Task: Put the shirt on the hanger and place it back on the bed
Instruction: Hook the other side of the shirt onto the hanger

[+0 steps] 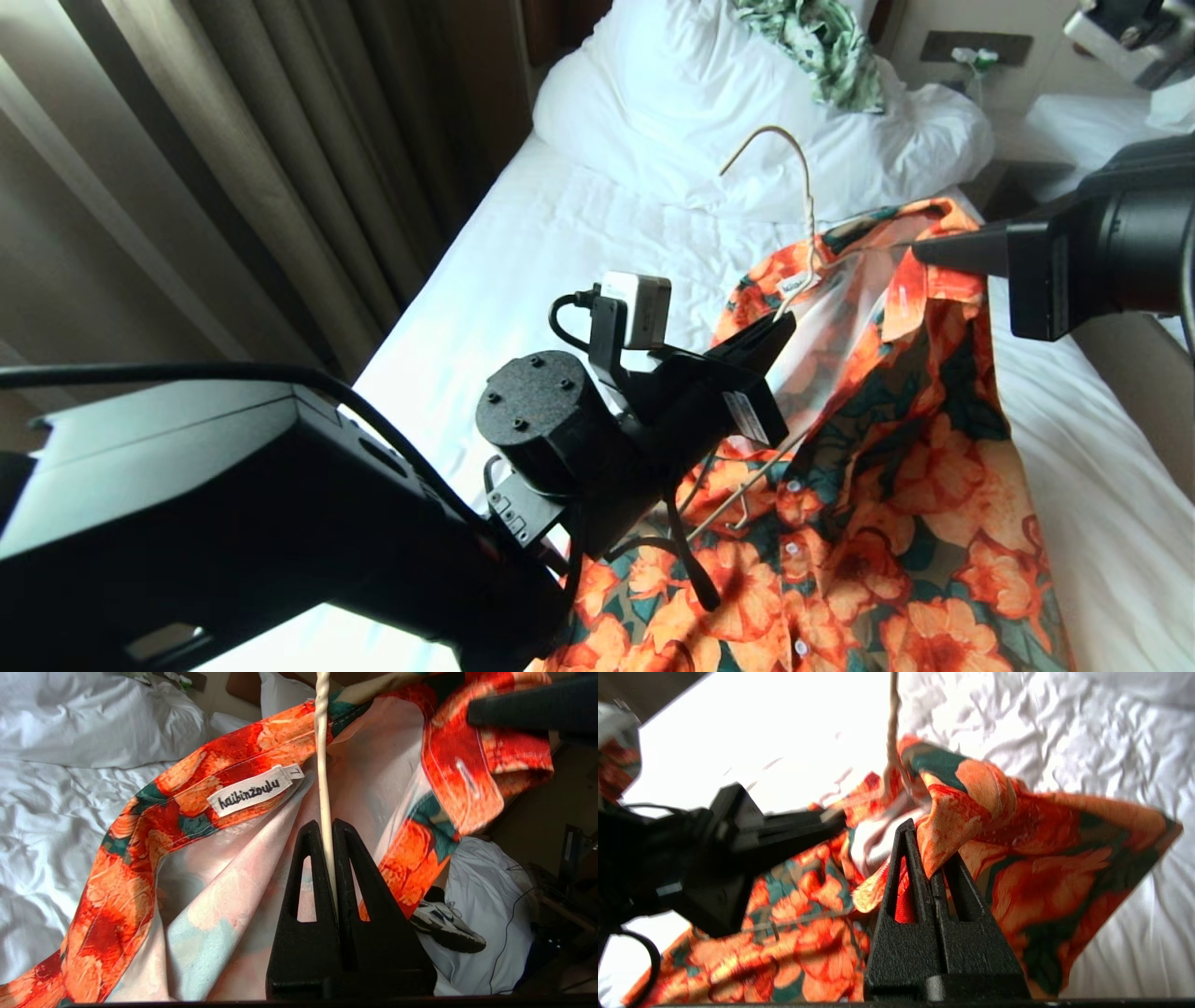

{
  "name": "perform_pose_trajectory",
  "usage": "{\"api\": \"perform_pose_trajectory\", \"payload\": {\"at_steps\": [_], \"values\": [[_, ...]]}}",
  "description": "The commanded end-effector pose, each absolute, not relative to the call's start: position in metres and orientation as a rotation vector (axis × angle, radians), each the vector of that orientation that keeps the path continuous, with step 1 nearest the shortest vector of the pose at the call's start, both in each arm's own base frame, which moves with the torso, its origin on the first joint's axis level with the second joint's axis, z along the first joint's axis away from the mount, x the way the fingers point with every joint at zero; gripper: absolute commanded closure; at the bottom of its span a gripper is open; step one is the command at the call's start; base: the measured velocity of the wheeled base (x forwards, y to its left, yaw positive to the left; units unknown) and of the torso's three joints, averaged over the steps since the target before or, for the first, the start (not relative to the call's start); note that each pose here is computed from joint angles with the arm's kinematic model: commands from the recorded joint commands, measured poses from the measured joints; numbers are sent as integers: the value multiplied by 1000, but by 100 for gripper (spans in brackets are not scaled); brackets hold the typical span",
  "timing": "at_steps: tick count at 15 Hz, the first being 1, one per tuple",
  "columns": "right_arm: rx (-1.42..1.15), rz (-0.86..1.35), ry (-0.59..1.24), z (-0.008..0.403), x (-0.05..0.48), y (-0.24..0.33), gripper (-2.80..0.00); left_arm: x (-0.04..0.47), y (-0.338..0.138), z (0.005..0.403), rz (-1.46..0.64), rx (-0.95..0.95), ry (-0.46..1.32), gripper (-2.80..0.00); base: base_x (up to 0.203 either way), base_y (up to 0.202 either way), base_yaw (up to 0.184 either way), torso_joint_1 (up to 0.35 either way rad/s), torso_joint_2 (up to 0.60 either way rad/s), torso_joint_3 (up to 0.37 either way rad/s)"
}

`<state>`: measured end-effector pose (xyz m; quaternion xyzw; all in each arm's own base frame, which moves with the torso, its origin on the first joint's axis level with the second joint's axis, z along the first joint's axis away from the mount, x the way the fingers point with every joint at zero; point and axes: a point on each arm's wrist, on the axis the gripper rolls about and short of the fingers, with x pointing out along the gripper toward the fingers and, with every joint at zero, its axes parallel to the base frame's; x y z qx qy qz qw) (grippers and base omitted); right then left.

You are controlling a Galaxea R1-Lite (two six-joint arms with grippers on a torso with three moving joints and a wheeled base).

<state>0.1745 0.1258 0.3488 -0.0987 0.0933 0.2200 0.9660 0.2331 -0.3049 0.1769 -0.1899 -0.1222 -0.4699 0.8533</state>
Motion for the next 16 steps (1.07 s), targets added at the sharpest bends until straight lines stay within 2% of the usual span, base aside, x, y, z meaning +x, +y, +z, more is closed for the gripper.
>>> {"api": "perform_pose_trajectory", "payload": {"at_steps": [1,13,14,16], "values": [[-184,475,131,355,172,130,0,224,-302,188,-1002,-408,-287,0,0,0,0,0,0,0],[-198,632,95,361,141,137,0,189,-286,216,-1036,-429,-334,0,0,0,0,0,0,0],[-197,639,92,362,139,137,-280,188,-285,219,-1038,-433,-341,0,0,0,0,0,0,0],[-192,642,84,364,137,136,-280,186,-282,224,-1039,-441,-356,0,0,0,0,0,0,0]]}}
